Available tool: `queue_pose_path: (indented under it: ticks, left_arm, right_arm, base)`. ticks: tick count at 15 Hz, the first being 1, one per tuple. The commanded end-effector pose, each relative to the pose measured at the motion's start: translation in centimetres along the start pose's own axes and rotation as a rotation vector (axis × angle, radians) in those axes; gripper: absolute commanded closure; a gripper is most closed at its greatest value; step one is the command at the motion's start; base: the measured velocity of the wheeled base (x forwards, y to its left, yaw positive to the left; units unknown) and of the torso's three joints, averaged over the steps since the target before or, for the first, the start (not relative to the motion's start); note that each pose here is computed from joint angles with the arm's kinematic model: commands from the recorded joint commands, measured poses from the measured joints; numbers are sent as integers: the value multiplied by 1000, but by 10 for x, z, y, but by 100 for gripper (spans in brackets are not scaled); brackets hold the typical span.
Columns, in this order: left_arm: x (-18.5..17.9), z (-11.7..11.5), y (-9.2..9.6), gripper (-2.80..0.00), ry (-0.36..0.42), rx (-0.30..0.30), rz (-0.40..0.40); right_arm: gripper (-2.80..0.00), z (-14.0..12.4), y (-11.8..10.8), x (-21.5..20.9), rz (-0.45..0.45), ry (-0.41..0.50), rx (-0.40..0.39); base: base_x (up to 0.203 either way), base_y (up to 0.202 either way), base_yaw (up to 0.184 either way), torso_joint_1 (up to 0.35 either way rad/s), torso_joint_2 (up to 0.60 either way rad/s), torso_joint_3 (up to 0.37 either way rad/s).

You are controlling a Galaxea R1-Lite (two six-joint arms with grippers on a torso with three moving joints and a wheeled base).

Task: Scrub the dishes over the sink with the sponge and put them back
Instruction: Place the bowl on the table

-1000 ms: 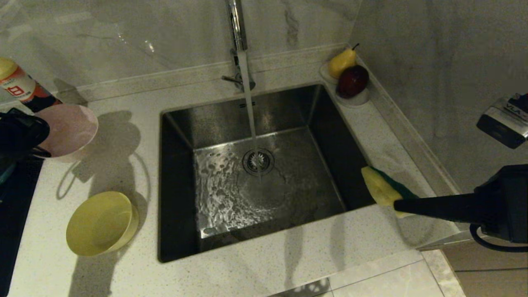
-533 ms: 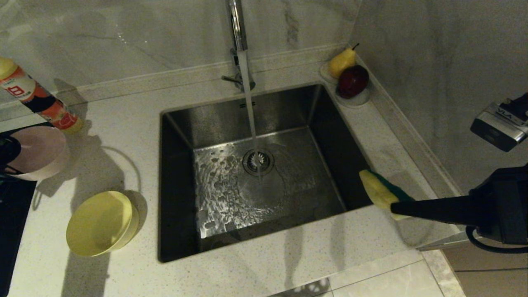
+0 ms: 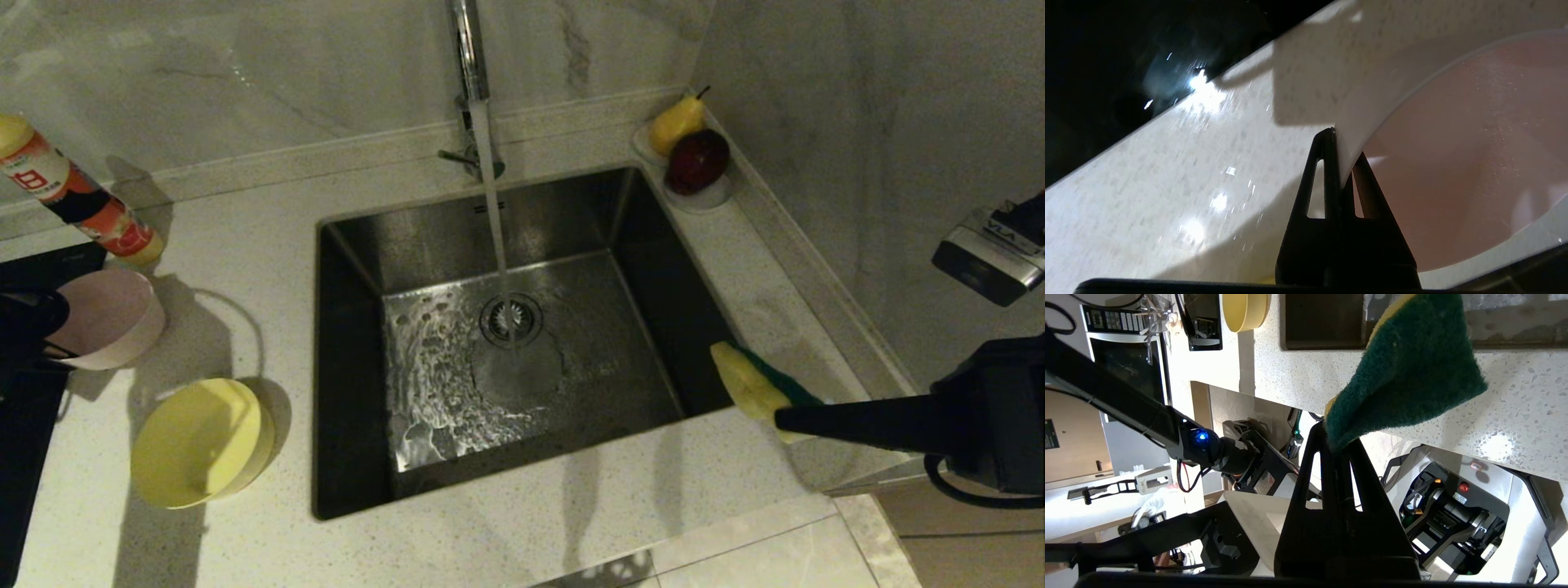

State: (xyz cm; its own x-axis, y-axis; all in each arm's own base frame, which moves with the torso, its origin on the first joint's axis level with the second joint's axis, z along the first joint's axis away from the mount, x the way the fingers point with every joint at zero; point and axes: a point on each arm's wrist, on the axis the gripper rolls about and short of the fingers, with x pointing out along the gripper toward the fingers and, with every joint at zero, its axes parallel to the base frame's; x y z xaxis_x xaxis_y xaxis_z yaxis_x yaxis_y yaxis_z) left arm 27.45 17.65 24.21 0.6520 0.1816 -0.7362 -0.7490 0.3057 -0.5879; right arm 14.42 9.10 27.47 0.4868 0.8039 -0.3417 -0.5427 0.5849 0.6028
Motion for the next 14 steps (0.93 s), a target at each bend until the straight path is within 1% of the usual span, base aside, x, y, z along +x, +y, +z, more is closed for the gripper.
queue_pose_path:
  ticks: [1, 3, 7, 8, 12, 14]
  left_arm:
    - [14, 1, 3, 0, 23, -14, 26]
    - [18, 3, 5, 0, 24, -18, 33]
    - [21, 4, 7, 0, 31, -14, 39]
    - [18, 5, 5, -280, 23, -14, 31]
    - [-15, 4, -4, -280, -40, 2, -37]
    - [-41, 1, -8, -280, -87, 15, -81]
  right_arm:
    - [0, -1, 1, -3, 4, -5, 1]
    - [0, -6, -1, -4, 2, 4, 5]
    - [0, -5, 1, -5, 4, -3, 1]
    - [0, -4, 1, -6, 5, -7, 0]
    - [0, -4, 1, -6, 3, -8, -1]
    - [0, -6, 1, -7, 4, -8, -1]
  base:
    - [0, 0, 0, 0, 0, 0]
    - [0, 0, 0, 0, 0, 0]
    - [0, 0, 0, 0, 0, 0]
    - [0, 0, 0, 0, 0, 0]
    - [0, 0, 0, 0, 0, 0]
    - [0, 0, 0, 0, 0, 0]
